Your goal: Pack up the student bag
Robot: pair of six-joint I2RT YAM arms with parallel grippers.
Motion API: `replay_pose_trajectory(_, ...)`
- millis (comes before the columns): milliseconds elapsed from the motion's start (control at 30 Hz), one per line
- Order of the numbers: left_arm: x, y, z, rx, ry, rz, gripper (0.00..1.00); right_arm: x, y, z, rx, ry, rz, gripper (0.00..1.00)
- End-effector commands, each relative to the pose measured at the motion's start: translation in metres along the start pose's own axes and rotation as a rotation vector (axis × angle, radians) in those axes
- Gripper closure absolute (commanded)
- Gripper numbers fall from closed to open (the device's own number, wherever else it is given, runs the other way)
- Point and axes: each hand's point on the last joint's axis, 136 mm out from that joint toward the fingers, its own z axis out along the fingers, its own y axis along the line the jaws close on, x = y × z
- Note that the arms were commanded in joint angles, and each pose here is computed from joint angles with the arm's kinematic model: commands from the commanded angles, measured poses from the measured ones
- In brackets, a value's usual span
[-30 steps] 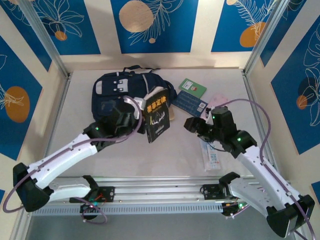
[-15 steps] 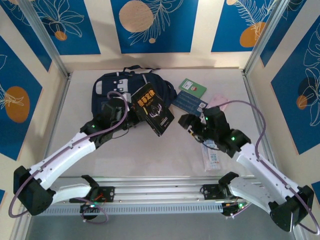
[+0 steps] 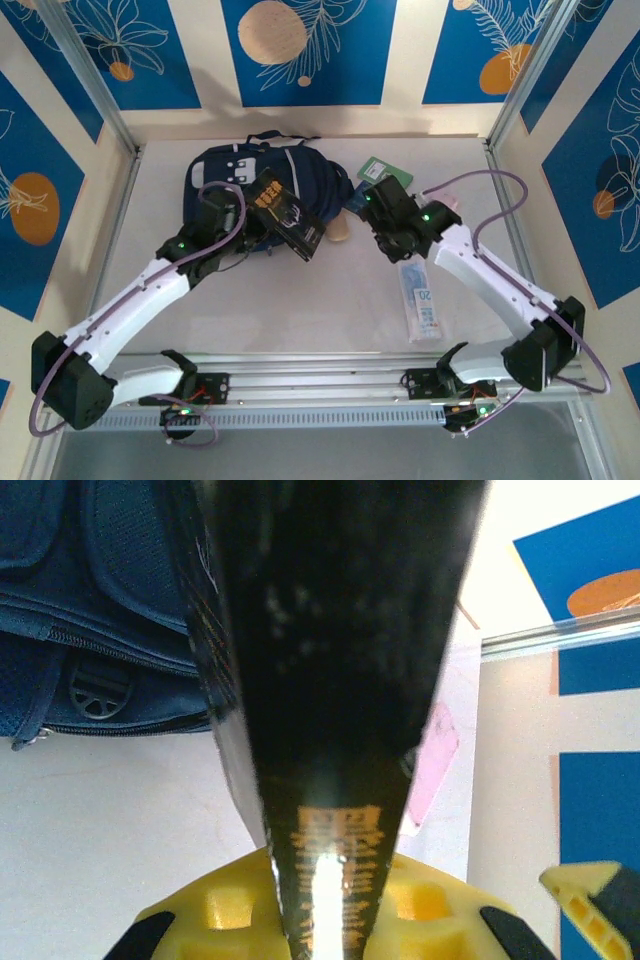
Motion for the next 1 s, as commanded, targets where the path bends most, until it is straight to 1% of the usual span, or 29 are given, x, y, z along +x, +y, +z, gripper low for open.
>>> replay_pose_trajectory(0,-0.007,-0.035,0.001,0.146,0.010,-0.087,1.00,0.003,0.018,-0.020,-0.253,0.051,-0.143,0.13)
replay_pose_trajectory(67,-0.009,-0.044,0.000,0.187,0.006,-0.131,1.00,0.018,0.037,-0.042,-0.506,0.122,-0.245,0.13)
replay_pose_trajectory(100,-0.011,-0.047,-0.001,0.207,-0.001,-0.155,1.00,0.026,0.038,-0.050,-0.596,0.141,-0.278,0.13)
replay_pose_trajectory(133,-0.013,-0.050,-0.003,0.234,-0.010,-0.186,1.00,0.034,0.040,-0.060,-0.691,0.169,-0.308,0.09)
replay_pose_trajectory(167,-0.015,-0.053,-0.004,0.264,-0.020,-0.213,1.00,0.041,0.040,-0.067,-0.761,0.199,-0.319,0.06)
replay_pose_trajectory(200,-0.016,-0.056,-0.006,0.286,-0.027,-0.230,1.00,0.045,0.039,-0.072,-0.800,0.232,-0.307,0.03)
replay_pose_trajectory(233,-0.018,-0.058,-0.008,0.303,-0.036,-0.246,1.00,0.052,0.040,-0.076,-0.850,0.286,-0.288,0.00)
replay_pose_trajectory(267,-0.020,-0.061,-0.010,0.321,-0.045,-0.259,1.00,0.061,0.042,-0.082,-0.913,0.344,-0.287,0.00)
replay_pose_trajectory(300,-0.022,-0.063,-0.011,0.338,-0.054,-0.271,1.00,0.069,0.041,-0.084,-0.942,0.395,-0.281,0.00)
replay_pose_trajectory(367,-0.025,-0.068,-0.014,0.370,-0.063,-0.285,1.00,0.079,0.037,-0.078,-0.951,0.467,-0.199,0.00)
replay_pose_trajectory(433,-0.026,-0.071,-0.015,0.396,-0.063,-0.310,1.00,0.080,0.039,-0.072,-0.986,0.498,-0.092,0.01)
replay_pose_trajectory(533,-0.030,-0.074,-0.017,0.442,-0.079,-0.346,1.00,0.075,0.044,-0.064,-0.991,0.527,0.077,0.00)
replay_pose_trajectory(633,-0.033,-0.079,-0.020,0.475,-0.087,-0.363,1.00,0.077,0.048,-0.056,-0.952,0.543,0.179,0.00)
replay_pose_trajectory(733,-0.032,-0.085,-0.020,0.505,-0.069,-0.373,1.00,0.081,0.061,-0.054,-0.965,0.580,0.222,0.00)
replay_pose_trajectory(833,-0.027,-0.084,-0.021,0.508,-0.050,-0.378,1.00,0.085,0.079,-0.061,-1.005,0.604,0.222,0.00)
replay_pose_trajectory(967,-0.022,-0.082,-0.025,0.521,-0.028,-0.384,1.00,0.090,0.097,-0.062,-0.981,0.609,0.206,0.00)
